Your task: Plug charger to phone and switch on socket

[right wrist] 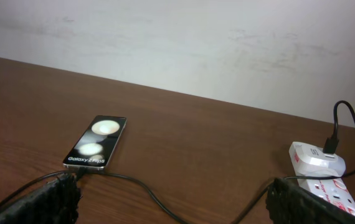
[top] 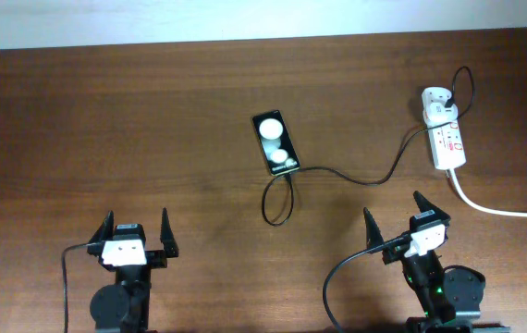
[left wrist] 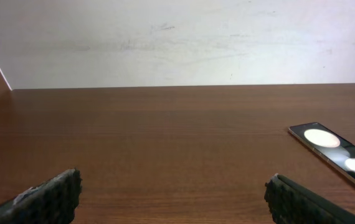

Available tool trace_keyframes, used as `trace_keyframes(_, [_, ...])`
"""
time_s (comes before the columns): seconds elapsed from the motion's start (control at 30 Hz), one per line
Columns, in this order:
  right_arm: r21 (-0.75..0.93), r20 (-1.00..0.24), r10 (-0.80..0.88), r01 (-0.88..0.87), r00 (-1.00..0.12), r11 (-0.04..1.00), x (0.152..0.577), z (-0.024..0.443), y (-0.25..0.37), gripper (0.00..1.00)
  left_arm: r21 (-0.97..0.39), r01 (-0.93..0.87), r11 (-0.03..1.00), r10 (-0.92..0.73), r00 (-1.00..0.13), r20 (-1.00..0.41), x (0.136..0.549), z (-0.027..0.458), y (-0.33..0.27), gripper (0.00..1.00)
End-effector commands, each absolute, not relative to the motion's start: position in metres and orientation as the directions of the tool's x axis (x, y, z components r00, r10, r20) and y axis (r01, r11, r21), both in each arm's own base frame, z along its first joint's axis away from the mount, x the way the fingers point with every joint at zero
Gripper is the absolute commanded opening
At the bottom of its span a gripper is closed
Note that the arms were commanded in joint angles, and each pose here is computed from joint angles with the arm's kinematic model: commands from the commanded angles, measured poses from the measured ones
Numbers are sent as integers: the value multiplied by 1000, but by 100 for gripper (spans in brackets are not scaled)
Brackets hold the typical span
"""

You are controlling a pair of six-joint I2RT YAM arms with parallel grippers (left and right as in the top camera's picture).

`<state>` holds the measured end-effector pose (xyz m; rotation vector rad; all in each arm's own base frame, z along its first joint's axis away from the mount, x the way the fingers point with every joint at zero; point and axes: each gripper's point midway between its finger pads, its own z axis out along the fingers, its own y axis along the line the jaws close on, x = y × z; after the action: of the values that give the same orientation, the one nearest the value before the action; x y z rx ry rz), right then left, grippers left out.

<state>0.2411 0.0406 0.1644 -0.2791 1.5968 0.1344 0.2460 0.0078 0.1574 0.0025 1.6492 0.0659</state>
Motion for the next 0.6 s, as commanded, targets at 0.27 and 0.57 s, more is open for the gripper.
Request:
trace_keyframes(0.27, [111, -991, 108, -38, -74, 993, 246, 158, 5, 99, 59, -33, 998, 56, -81, -995, 246, 157, 8, 99])
trace_keyframes(0.57, [111, -991, 108, -32, -74, 993, 246, 158, 4, 99, 59, -33, 998, 56, -82, -995, 246, 156, 8, 99])
